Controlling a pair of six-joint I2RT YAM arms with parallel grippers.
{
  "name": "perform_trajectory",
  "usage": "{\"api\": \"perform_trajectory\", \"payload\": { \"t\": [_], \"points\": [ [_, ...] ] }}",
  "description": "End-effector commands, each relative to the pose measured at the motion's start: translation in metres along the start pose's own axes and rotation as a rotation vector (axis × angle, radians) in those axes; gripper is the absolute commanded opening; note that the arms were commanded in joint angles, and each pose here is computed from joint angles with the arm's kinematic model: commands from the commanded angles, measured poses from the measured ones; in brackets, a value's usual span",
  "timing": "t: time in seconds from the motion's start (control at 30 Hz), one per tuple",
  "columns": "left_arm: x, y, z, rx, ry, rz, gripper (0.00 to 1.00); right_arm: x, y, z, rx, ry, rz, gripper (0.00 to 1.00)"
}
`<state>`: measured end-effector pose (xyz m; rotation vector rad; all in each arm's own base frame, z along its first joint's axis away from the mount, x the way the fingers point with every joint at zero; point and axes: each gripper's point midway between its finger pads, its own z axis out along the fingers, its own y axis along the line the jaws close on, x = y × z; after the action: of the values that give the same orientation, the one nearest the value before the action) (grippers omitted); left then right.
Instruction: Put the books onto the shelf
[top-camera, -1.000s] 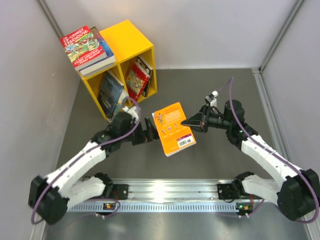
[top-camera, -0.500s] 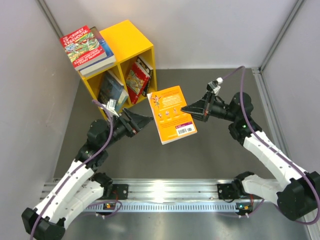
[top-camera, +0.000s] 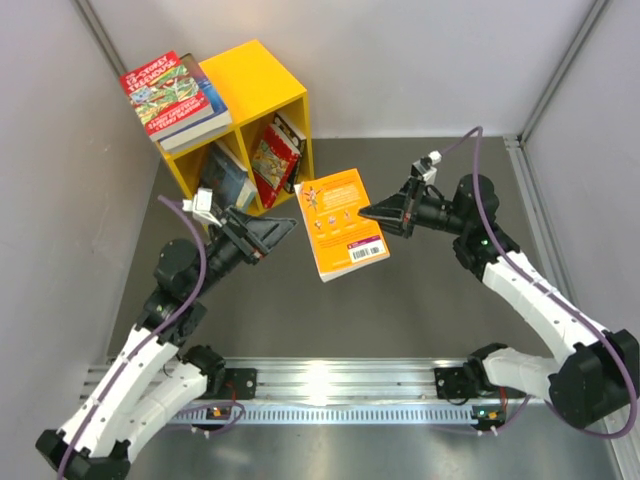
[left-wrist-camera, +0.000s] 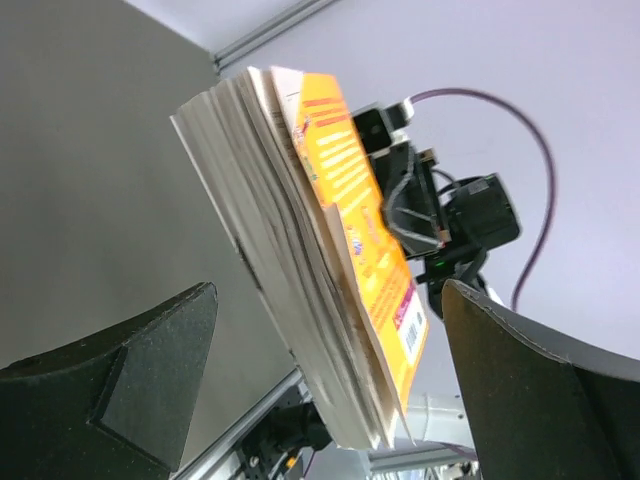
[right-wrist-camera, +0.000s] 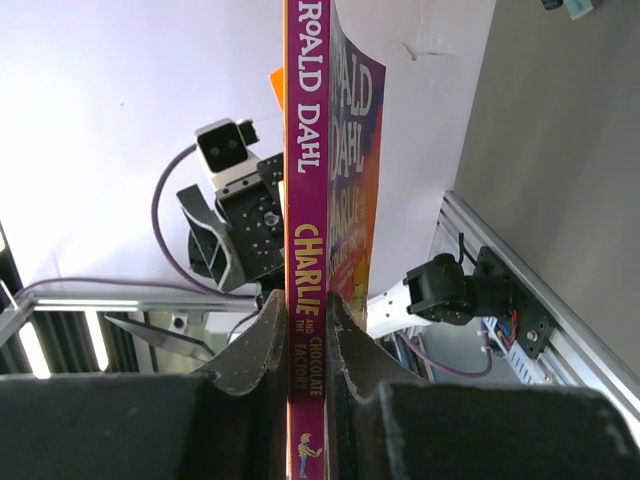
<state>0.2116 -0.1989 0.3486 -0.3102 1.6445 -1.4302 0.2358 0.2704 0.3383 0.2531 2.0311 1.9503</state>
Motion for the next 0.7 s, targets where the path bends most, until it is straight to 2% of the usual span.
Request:
{"api": "perform_trajectory", "payload": {
  "t": [0.0,0.13,0.23,0.5,0.67],
  "points": [
    [0.002,-0.011,0.011,0.029,0.057,0.05,0.99,-0.001,0.042,-0.001,-0.076,-0.003,-0.124,0.0],
    [0.017,0.0,0.033,0.007,0.172,0.062,0.99,0.001,0.041,0.003,-0.073,0.006,-0.127,0.0],
    [0.024,0.007,0.043,0.007,0.203,0.05,0.99,0.002,0.045,0.006,-0.08,0.01,-0.124,0.0],
    [0.03,0.017,0.047,0.045,0.174,-0.019,0.99,0.001,0.061,0.006,-0.228,0.001,-0.07,0.0],
    [0.024,0.003,0.053,0.119,0.144,-0.04,0.99,0.009,0.056,0.011,-0.306,0.01,0.009,0.0]
  ]
}}
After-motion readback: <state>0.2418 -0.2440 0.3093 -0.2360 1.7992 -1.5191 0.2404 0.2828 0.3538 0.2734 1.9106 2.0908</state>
